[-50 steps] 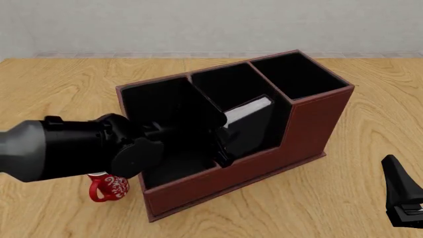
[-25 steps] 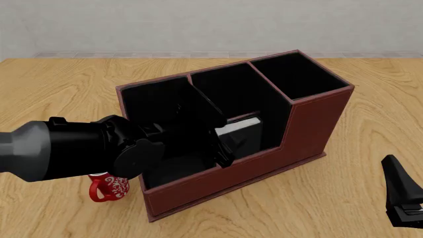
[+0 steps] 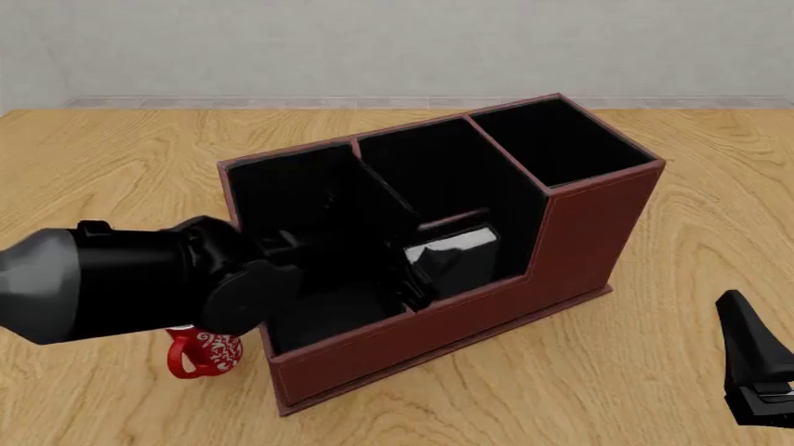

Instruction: Pick up the book and place it in the back compartment of the caddy.

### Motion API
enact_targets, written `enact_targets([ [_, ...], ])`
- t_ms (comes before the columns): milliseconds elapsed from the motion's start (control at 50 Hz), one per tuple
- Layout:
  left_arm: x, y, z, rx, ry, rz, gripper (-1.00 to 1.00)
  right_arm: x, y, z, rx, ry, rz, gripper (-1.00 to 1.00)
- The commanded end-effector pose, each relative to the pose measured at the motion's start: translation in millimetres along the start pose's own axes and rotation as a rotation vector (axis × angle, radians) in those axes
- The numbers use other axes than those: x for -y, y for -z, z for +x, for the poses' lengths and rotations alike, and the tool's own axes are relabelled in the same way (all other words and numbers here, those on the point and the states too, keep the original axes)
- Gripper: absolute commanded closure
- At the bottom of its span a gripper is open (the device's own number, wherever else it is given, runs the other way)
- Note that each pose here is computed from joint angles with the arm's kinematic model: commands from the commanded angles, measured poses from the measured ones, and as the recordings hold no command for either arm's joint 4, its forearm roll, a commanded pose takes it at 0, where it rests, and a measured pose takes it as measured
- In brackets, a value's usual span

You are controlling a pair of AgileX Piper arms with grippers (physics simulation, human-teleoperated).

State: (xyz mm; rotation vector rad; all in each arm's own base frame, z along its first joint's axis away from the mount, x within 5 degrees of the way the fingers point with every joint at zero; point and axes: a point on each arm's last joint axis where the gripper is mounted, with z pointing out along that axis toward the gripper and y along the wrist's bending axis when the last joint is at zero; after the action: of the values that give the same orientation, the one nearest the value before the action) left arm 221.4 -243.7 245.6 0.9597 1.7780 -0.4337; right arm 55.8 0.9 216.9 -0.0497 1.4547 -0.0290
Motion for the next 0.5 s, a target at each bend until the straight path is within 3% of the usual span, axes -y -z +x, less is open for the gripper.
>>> enact_targets([
  [20,-4.2,10,-1.4,0.034,-0.009,-0.017,-1.0,0,0,0,0.0,0.0,0.0,-1.0],
  [500,3.3,48,2.6,0.105,-0.064,-0.01,-1.0,0,0,0,0.0,0.0,0.0,-1.0],
])
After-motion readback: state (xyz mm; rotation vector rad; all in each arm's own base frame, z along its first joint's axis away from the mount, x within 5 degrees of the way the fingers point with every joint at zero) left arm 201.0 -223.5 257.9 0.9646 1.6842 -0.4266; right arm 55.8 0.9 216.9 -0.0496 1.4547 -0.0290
